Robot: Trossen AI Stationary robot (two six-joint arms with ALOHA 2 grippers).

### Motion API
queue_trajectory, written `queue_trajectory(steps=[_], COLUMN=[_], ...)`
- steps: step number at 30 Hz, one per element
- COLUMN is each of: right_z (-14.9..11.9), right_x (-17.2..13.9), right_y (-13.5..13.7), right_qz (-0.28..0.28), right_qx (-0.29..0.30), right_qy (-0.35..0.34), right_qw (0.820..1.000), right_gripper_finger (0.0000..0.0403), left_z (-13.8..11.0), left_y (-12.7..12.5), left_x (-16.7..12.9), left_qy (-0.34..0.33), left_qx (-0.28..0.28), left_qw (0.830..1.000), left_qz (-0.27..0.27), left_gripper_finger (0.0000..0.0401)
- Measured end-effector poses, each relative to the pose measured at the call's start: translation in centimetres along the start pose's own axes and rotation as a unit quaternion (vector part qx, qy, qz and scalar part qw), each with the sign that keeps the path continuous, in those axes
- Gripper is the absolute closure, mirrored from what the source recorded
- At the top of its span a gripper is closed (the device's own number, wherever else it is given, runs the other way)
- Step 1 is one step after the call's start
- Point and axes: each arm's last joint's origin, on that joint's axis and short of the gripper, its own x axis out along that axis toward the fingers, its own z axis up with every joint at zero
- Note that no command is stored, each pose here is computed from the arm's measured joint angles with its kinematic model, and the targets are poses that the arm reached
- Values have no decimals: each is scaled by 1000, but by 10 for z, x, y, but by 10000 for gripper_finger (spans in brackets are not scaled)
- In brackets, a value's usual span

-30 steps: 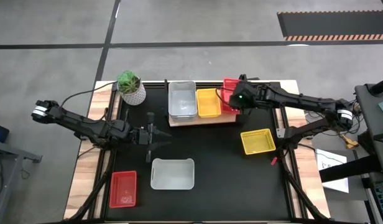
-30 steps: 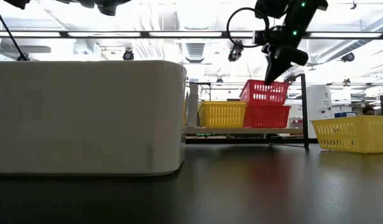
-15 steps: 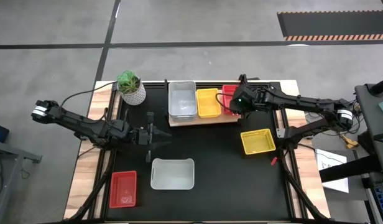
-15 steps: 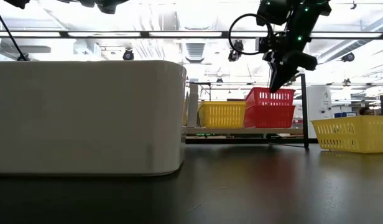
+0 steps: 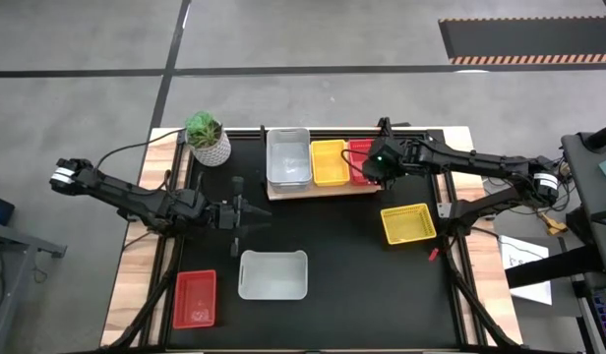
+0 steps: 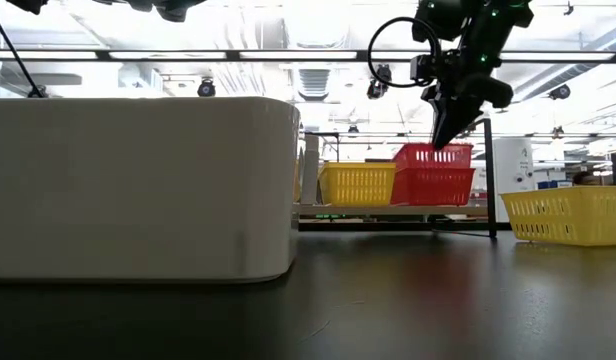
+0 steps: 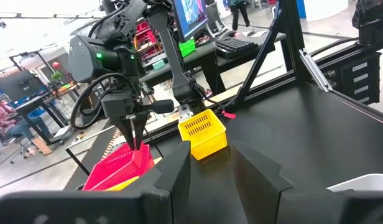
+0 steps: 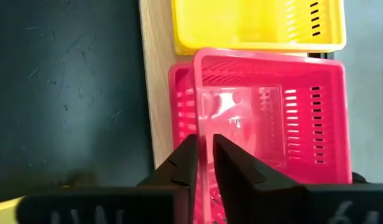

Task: Stack baskets on shelf by color
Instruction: Stack the top red bin on top of the red bin on the shelf, then stack the yellow bin on top of the yellow bin on the shelf

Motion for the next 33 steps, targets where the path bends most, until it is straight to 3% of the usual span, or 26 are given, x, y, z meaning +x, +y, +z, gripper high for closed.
queue_trajectory(steps=[7,12,18,24,27,29,33], right_z=[0,10,29,39,40,40,33], right_x=[-2,-22,-40,-47,-48,-48,-49], right_y=[0,0,19,58,80,93,118], right_qz=[1,8,51,93,116,129,141], right_qx=[17,53,122,179,230,291,370], right_qy=[1,4,-38,-40,-30,-20,21], right_qw=[1000,999,991,979,966,948,918], right_gripper_finger=[307,288,303,336,350,355,340], left_z=[0,0,0,1,1,3,6], left_y=[0,0,0,0,0,1,2], left_x=[0,0,0,0,0,1,1], left_qy=[0,0,0,-2,-4,-6,-12], left_qx=[0,-2,-2,-3,-4,-5,-16], left_qw=[1000,1000,1000,1000,1000,1000,1000], left_qz=[0,0,0,1,2,2,4], left_gripper_finger=[301,301,301,301,301,301,301])
